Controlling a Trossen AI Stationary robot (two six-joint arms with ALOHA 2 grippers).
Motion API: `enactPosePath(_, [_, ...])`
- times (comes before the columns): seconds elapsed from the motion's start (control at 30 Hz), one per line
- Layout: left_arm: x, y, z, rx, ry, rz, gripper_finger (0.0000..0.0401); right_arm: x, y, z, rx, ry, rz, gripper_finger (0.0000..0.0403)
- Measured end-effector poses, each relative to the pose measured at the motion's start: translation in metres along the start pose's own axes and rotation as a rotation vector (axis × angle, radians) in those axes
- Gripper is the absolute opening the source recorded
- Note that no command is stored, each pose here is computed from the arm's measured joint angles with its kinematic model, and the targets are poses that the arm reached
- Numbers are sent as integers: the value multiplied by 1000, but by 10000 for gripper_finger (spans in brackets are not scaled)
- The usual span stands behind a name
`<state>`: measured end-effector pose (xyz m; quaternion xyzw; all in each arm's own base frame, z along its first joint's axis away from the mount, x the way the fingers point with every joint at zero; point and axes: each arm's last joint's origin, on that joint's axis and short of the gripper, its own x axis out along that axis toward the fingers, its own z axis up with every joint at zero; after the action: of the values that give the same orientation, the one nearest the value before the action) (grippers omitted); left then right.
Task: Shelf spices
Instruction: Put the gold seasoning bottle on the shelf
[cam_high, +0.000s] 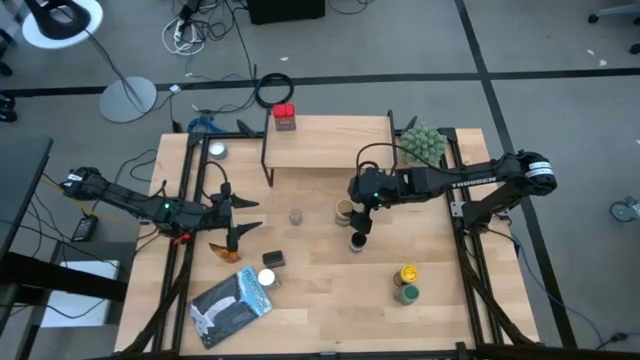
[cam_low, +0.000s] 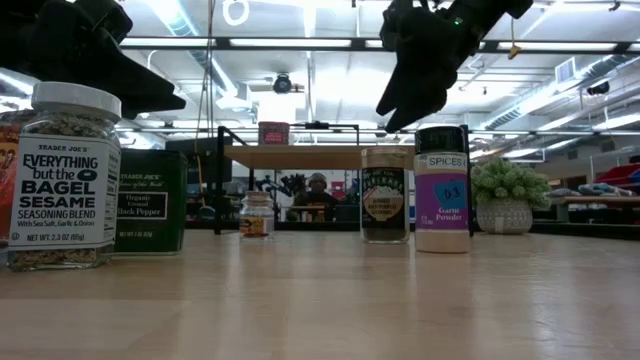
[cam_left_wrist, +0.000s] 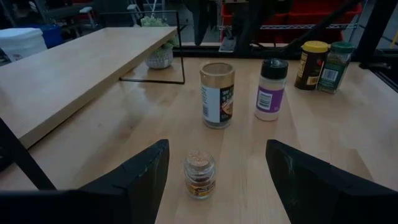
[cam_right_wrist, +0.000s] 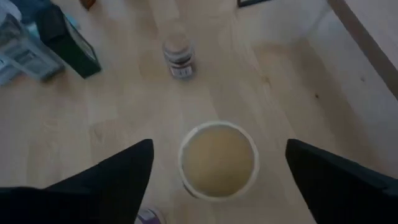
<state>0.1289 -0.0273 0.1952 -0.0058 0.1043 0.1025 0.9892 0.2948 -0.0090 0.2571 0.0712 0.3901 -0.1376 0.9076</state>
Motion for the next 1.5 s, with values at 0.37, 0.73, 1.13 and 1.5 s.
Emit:
enactPosePath(0.37, [0,0,0,-1,-2,0,272,12,3,-7,70,53,-54,367])
enactPosePath(0.73, [0,0,1,-2,-5,-1,272,41,15,-18,67,119,-77,352])
enactPosePath(1.13, [0,0,0,0,-1,0,272,61,20,-17,8,82,-61,295])
enactPosePath(1.5, [0,0,0,0,-1,0,272,61,20,-17,5,82,-53,291])
